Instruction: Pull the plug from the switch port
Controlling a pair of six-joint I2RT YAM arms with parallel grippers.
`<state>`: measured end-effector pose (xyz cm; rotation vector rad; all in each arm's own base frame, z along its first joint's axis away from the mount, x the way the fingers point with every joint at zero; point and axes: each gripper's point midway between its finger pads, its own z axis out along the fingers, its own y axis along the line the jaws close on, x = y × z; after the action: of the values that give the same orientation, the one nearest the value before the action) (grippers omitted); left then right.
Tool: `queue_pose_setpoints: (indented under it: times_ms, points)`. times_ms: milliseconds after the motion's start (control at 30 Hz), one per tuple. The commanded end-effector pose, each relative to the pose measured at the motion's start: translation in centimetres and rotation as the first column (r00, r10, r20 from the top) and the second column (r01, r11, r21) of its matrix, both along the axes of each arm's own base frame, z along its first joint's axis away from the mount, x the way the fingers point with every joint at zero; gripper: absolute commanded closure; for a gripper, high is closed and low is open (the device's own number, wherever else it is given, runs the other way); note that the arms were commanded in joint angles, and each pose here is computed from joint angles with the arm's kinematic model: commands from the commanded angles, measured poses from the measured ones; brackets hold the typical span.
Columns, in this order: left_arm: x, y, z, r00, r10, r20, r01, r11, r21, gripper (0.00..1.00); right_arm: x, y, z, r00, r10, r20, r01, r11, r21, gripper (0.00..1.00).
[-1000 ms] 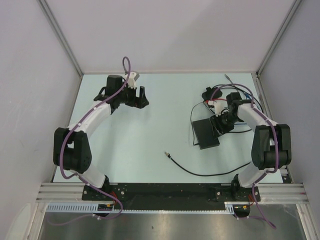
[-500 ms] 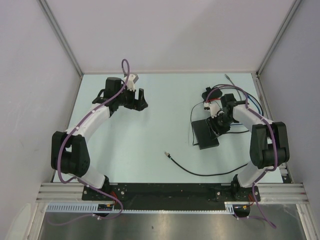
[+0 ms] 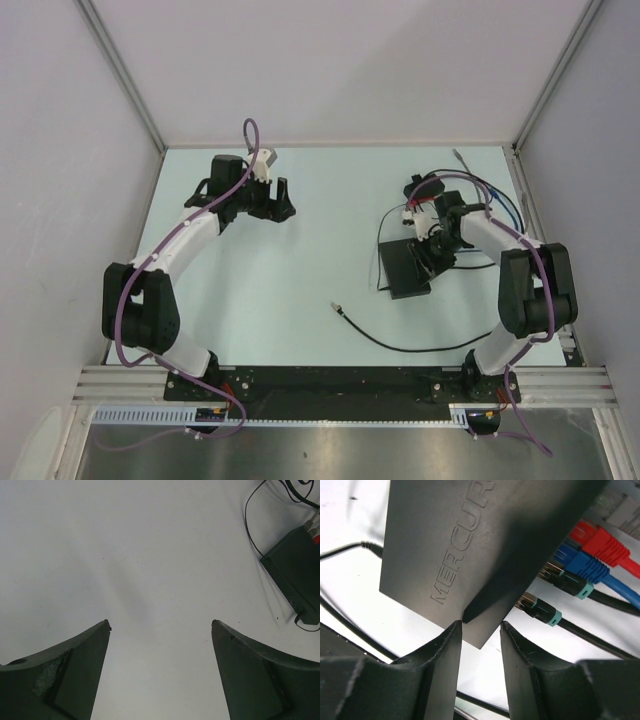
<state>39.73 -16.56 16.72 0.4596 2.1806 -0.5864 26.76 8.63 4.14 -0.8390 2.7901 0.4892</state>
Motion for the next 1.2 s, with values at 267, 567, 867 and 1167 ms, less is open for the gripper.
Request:
queue_pose_setpoints:
  times_ms: [267, 567, 867, 1167]
  points:
    - [0.0, -0.2, 1.5, 0.998, -0.023, 0.05, 0.024, 1.0, -0.014, 0.13, 0.1, 9.1, 0.8, 0.974, 0.225, 0.029, -0.227, 0.964, 0.137, 0.59]
    - [0.7, -0.6, 2.0, 0.998, -0.034, 0.059, 0.036, 0.999, -0.024, 0.13, 2.6, 12.6, 4.0, 0.954, 0.29, 0.073, -0.299, 0.936, 0.188, 0.57]
    - [-0.2, -3.1, 1.6, 0.983, -0.177, 0.042, 0.18, 0.98, -0.084, 0.13, 4.0, 8.0, 6.5, 0.986, 0.149, 0.08, -0.163, 0.966, 0.201, 0.38]
    - [-1.9, -4.3, -2.5, 0.949, -0.305, -0.077, 0.299, 0.951, -0.08, 0.16, 9.0, 8.6, 5.7, 0.964, 0.113, 0.24, -0.16, 0.97, 0.184, 0.39]
